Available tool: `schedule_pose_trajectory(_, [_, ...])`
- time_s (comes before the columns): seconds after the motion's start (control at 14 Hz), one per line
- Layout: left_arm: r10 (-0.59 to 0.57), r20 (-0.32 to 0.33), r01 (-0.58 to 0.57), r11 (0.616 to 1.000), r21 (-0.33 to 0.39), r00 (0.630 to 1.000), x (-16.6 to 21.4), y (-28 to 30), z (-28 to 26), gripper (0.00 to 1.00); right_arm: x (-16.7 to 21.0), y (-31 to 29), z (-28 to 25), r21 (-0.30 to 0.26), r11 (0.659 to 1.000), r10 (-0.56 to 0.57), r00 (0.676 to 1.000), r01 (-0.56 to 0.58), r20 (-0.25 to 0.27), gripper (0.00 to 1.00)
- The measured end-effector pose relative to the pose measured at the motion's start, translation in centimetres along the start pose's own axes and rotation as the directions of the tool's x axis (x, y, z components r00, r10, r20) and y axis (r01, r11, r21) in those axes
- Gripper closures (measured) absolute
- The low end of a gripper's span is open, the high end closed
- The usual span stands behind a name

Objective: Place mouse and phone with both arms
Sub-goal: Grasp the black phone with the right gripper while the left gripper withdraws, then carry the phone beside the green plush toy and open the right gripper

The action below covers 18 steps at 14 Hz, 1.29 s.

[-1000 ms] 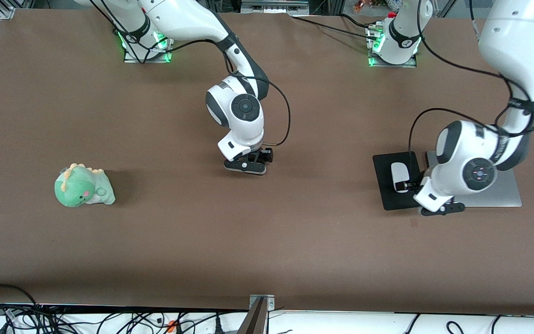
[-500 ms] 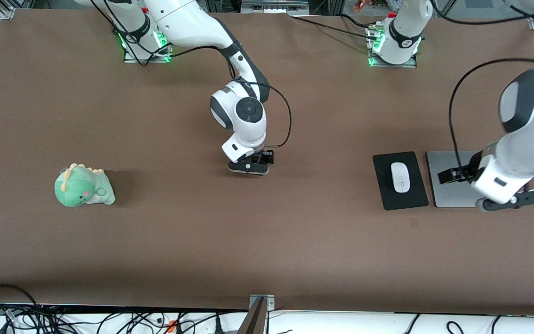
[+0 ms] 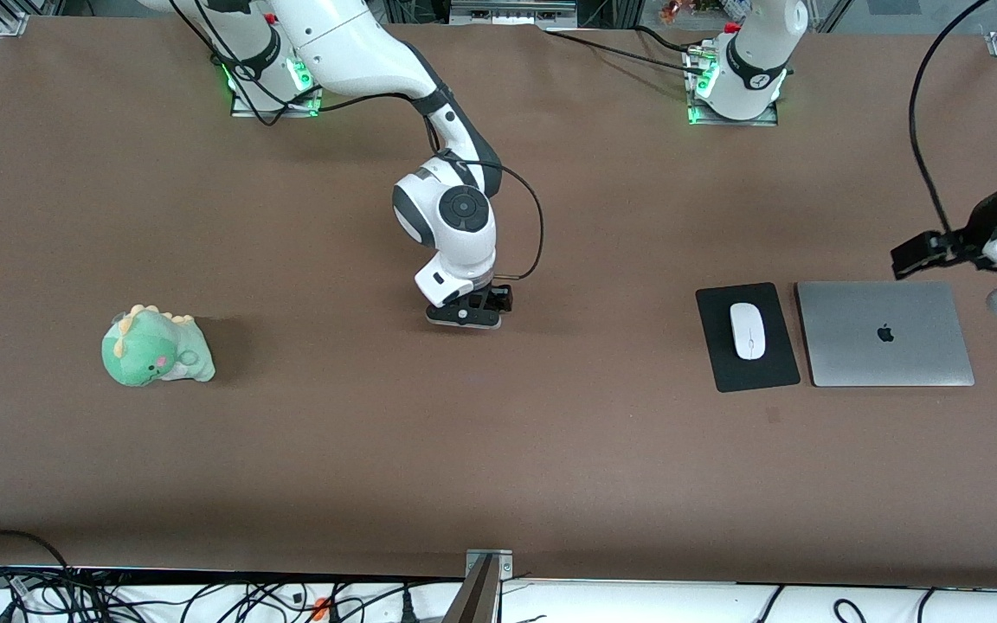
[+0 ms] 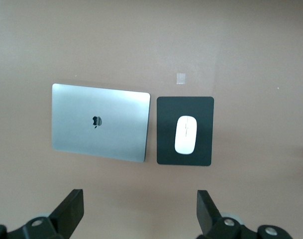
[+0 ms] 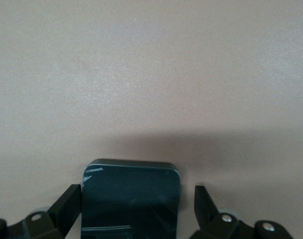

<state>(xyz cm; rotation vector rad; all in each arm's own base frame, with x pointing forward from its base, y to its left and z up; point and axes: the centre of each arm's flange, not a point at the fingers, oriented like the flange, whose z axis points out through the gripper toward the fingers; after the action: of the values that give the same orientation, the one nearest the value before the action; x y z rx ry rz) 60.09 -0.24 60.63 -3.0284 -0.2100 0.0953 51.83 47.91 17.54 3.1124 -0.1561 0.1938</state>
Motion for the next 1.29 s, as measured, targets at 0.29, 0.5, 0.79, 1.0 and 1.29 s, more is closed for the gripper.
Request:
schedule_pose_trajectory(0.29, [-0.02,0.01,0.021,0.997,-0.076,1.0,-3.1,-2.2,-3.5,0.0,0.0,0.0,0.3,0.003,1.0,0.001,1.0,-0.001,-0.003,0.17])
schedule_pose_trajectory(0.5, [-0.02,0.011,0.021,0.997,-0.076,1.0,-4.2,-2.9,-4.4,0.0,0.0,0.0,0.3,0.003,1.0,0.001,1.0,-0.001,-0.005,0.2])
schedule_pose_trajectory(0.79, [-0.015,0.024,0.017,0.997,-0.071,1.0,-4.7,-2.7,-4.4,0.0,2.3,1.2,-0.5,-0.015,1.0,-0.004,1.0,0.004,-0.006,0.2])
schedule_pose_trajectory(1.0, [-0.011,0.034,0.013,0.997,-0.07,0.999,-4.7,-2.5,-4.0,0.0,7.5,4.4,-3.3,-0.065,0.996,-0.065,0.996,0.069,0.061,0.2])
schedule_pose_trajectory(1.29, [-0.007,0.036,0.009,0.998,-0.069,0.999,-4.8,-2.2,-4.0,0.0,14.0,12.4,-7.1,-0.035,0.983,-0.17,0.971,0.178,0.17,0.2])
